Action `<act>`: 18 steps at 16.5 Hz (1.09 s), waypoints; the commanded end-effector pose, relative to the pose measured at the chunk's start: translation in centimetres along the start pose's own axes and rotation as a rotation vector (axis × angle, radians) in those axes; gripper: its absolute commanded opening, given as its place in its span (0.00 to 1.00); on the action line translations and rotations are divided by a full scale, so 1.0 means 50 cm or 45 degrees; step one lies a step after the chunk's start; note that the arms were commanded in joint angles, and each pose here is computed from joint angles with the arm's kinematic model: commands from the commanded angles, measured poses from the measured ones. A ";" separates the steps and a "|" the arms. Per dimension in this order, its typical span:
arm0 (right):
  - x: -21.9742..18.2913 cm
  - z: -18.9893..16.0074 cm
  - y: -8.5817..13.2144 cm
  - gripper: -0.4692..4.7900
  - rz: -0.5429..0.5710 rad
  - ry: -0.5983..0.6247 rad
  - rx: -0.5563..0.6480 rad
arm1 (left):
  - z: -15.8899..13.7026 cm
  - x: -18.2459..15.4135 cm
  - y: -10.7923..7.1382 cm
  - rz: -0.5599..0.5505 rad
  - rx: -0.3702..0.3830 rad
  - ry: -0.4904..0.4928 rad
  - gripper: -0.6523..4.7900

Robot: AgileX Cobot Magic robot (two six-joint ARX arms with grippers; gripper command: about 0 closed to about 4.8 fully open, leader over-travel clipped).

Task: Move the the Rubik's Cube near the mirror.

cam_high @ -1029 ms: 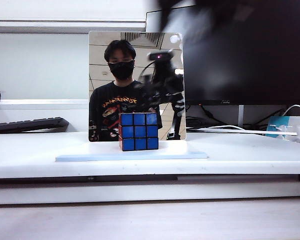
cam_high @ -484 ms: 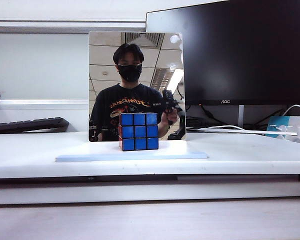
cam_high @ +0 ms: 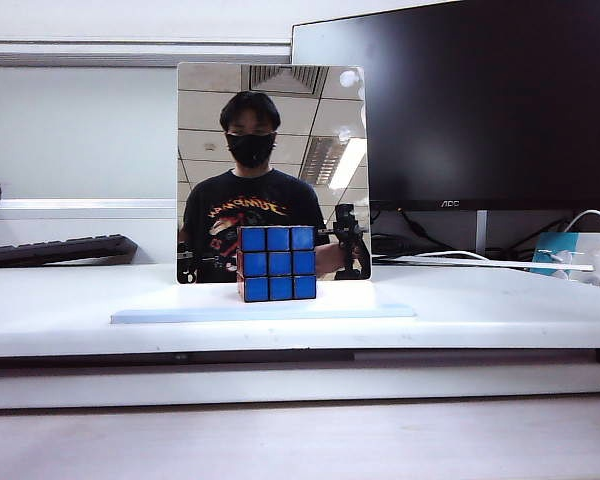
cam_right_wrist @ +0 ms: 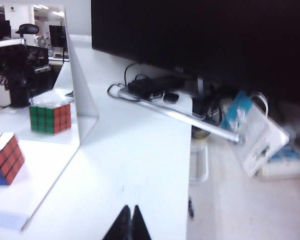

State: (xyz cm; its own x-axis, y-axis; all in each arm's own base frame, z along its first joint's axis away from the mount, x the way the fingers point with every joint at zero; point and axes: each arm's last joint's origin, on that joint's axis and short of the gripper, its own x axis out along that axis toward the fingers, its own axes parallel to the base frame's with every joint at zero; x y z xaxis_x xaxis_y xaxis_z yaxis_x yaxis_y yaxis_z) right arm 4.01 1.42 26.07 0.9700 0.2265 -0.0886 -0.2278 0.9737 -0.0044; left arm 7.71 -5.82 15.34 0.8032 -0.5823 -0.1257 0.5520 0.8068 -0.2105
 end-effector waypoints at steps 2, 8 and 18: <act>0.000 -0.003 0.001 0.09 0.031 0.017 0.091 | 0.003 0.000 -0.001 -0.008 0.000 -0.014 0.17; 0.000 -0.002 0.001 0.09 0.033 0.017 0.091 | 0.014 -0.008 0.058 0.397 0.033 -0.086 0.16; 0.000 -0.002 0.001 0.09 0.033 0.017 0.091 | 0.060 -0.047 0.114 0.975 0.088 -0.408 0.16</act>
State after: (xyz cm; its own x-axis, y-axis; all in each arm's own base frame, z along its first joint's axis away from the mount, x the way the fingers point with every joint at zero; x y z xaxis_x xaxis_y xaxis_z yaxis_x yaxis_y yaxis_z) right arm 3.99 1.50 25.75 0.9610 0.2508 -0.1161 -0.2454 0.9676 0.0594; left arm 9.70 0.34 16.79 0.9858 0.1659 0.0238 -0.1623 0.9803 -0.1124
